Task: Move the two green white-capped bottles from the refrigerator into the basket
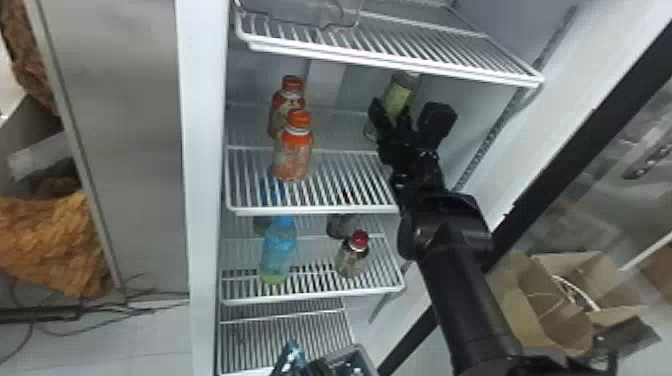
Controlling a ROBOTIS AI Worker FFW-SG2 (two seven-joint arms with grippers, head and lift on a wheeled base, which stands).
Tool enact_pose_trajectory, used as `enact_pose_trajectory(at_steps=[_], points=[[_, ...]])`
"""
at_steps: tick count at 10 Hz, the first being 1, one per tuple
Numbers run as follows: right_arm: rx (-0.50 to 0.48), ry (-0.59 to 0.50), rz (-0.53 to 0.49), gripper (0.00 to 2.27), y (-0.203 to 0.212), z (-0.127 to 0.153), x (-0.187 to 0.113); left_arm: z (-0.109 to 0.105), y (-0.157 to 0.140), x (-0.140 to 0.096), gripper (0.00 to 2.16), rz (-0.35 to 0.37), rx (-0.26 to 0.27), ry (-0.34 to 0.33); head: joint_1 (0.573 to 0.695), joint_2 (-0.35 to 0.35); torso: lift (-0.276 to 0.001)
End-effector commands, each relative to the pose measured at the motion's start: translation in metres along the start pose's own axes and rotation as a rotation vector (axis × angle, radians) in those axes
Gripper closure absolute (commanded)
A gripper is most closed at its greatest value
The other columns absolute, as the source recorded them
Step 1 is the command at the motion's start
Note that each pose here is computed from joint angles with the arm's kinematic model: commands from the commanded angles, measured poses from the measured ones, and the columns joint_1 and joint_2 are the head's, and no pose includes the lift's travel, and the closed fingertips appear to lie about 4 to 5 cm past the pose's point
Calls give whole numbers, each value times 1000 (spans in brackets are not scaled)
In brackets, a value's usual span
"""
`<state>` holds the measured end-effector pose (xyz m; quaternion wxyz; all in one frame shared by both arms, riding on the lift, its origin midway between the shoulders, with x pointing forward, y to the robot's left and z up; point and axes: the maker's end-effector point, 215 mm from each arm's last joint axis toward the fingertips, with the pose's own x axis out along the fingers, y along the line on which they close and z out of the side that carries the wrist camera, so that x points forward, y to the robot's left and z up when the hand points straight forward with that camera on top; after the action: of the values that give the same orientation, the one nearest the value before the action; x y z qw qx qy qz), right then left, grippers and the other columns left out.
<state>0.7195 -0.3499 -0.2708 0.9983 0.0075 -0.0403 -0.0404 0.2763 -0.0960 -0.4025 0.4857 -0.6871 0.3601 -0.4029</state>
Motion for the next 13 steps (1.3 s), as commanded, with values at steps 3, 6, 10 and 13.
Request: enact_pose_trajectory(at_steps=[3,6,10,13], points=[[-10,-5,42,888,19,1,-23,2,1,-2,1216,1,-1,-10,695,-350,-4],[1,14,56,888,19,-3,-57,4,1,-4,1214,0,-4,-19,695,-350,-4],[-3,16,81,888,17,1,-99,5,3,-8,1214,0,-4,-29,695,-350,-4],[-12,4,115,888,25,15,-122,6,3,-9,1216,1,-2,-32,695,-350,-4]])
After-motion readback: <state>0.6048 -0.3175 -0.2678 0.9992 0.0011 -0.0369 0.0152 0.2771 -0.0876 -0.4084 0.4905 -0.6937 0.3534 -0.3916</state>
